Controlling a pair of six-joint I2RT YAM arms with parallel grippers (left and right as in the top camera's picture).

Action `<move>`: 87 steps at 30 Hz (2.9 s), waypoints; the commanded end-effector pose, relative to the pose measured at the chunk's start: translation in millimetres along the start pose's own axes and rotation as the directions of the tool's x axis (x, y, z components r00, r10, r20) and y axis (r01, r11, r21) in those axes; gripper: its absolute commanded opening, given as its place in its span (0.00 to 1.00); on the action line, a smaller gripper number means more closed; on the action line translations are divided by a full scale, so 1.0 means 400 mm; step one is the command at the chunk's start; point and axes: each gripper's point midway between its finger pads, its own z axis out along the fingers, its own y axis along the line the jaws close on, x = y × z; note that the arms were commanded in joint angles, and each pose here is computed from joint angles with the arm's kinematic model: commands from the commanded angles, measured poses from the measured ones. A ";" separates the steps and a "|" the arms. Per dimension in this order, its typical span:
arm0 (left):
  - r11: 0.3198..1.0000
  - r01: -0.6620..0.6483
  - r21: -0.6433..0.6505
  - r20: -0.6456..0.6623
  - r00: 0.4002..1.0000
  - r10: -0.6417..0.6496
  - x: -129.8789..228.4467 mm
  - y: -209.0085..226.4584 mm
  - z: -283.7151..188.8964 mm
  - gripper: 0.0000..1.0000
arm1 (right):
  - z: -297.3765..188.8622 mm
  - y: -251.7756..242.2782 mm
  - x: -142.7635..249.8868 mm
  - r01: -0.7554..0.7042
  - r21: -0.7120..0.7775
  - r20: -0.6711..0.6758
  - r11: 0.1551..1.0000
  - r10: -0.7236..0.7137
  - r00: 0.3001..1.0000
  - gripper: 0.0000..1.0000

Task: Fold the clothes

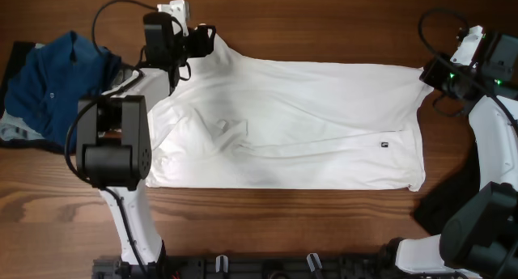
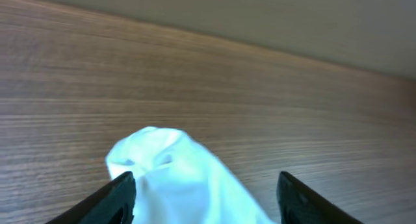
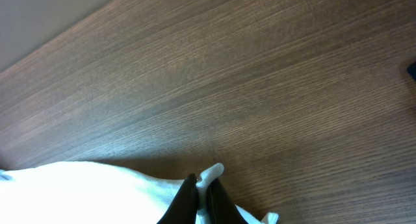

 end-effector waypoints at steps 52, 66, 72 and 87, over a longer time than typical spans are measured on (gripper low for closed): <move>0.932 0.012 -0.361 -0.371 0.915 -0.156 0.071 0.115 -0.363 0.54 | -0.013 -0.087 0.050 -0.150 0.208 -0.037 0.966 0.161 0.986 0.09; 0.928 -0.038 -0.372 -0.467 0.871 -0.151 0.192 0.182 -0.273 0.32 | -0.012 -0.086 0.047 -0.149 0.207 -0.033 0.967 0.159 0.987 0.10; 0.935 -0.018 -0.353 -0.453 0.878 -0.154 0.175 0.164 -0.277 0.04 | -0.012 -0.086 0.047 -0.149 0.207 -0.033 0.967 0.159 0.987 0.11; 0.909 -0.037 -0.415 -0.446 0.879 -0.167 0.132 0.157 -0.369 0.32 | -0.012 -0.086 0.046 -0.149 0.207 -0.032 0.967 0.159 0.987 0.11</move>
